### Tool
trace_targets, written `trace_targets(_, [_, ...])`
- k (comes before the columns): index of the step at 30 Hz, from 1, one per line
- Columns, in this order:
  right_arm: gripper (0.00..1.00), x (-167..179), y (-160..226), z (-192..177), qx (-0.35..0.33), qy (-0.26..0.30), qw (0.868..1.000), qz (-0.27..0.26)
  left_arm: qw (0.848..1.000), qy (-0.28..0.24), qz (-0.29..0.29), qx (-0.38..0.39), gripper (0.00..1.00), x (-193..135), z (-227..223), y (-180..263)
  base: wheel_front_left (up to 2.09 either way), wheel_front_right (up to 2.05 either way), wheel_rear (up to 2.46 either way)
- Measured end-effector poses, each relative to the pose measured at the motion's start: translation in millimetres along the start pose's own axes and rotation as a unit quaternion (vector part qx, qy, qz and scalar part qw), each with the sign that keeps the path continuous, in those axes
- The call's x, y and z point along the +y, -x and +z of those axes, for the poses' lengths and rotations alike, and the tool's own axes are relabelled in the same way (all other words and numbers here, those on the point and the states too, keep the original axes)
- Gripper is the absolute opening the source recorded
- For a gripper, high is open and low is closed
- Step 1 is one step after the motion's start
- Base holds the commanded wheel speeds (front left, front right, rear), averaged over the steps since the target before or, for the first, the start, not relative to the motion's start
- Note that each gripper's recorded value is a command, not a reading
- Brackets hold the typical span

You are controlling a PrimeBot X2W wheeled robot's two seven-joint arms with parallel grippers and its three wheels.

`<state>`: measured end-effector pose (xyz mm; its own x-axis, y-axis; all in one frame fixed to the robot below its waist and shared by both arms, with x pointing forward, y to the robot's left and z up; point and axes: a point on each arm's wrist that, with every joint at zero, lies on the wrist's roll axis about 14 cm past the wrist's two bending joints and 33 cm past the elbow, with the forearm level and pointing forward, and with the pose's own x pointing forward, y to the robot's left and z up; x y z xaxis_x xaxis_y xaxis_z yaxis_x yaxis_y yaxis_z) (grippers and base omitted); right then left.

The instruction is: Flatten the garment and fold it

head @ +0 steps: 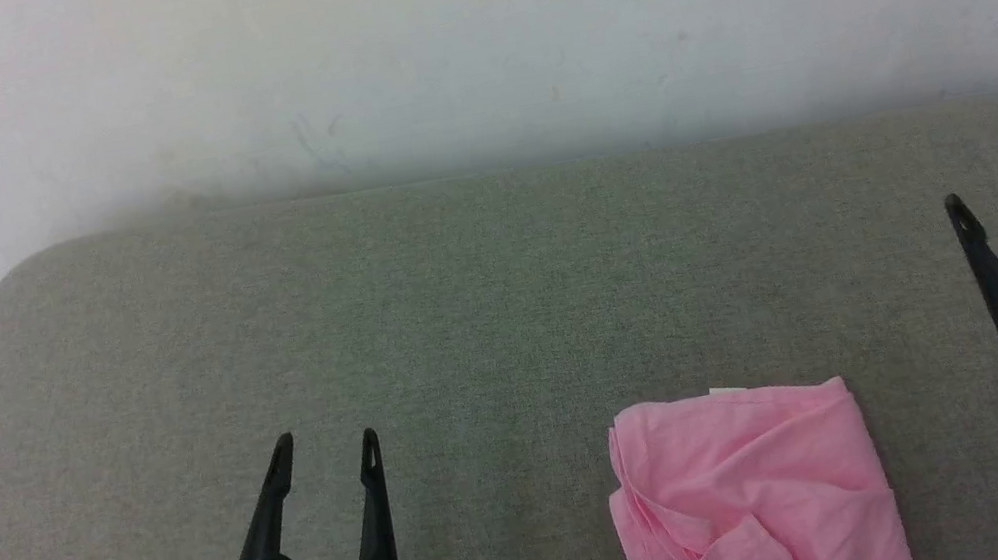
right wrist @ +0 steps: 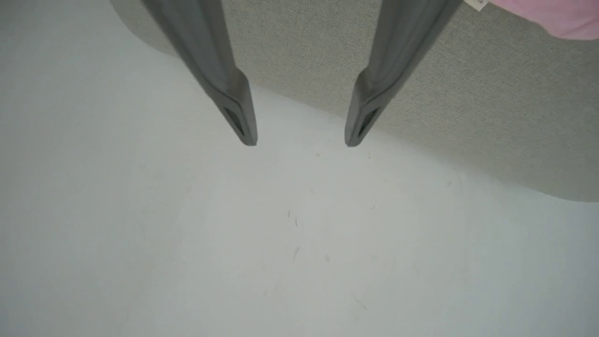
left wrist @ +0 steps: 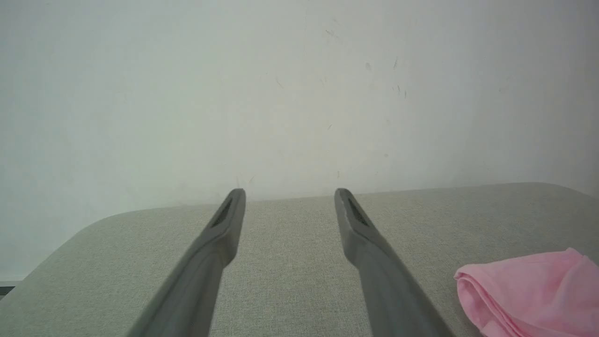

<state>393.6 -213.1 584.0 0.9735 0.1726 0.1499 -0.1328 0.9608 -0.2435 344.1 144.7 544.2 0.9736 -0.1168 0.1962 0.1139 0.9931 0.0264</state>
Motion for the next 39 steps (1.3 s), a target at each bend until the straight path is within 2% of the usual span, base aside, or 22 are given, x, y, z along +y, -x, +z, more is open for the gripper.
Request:
trace_targets(3, [1.0,-8.5,17.0,-12.6,0.001,-0.022,0.999,-0.037,1.0,0.004,0.0,0.001,1.0,-0.6,-0.7,-1.4,0.0,0.0,0.0])
trace_targets(8, [1.0,-0.9,37.3,-22.4,-0.005,-0.062,0.996,-0.069,1.0,0.007,0.004,-0.001,1.0,1.0,0.8,0.0,0.0,0.0,0.0])
trace_targets(18, [1.0,18.2,43.7,-30.0,0.014,-0.079,0.995,-0.062,1.0,0.009,0.007,-0.002,1.0,2.2,2.0,3.6,0.0,0.0,0.0])
trace_targets(23, [1.0,38.0,44.2,-56.5,0.105,-0.119,0.987,-0.022,1.0,0.011,0.004,0.004,1.0,0.4,-2.2,3.1,0.0,0.0,0.0])
trace_targets(26, [1.0,51.5,52.6,-80.3,0.188,-0.144,0.972,0.011,1.0,0.013,0.006,0.01,1.0,0.7,-6.1,3.2,0.0,0.0,0.0])
trace_targets(29, [1.0,63.8,63.6,-101.3,0.268,-0.169,0.948,0.039,1.0,0.015,0.009,0.018,1.0,1.2,-10.9,3.4,0.0,0.0,0.0])
trace_targets(39, [1.0,105.4,96.7,-155.6,0.457,-0.23,0.854,0.091,0.999,0.015,0.012,0.03,1.0,2.7,-18.8,1.0,0.0,0.0,0.0])
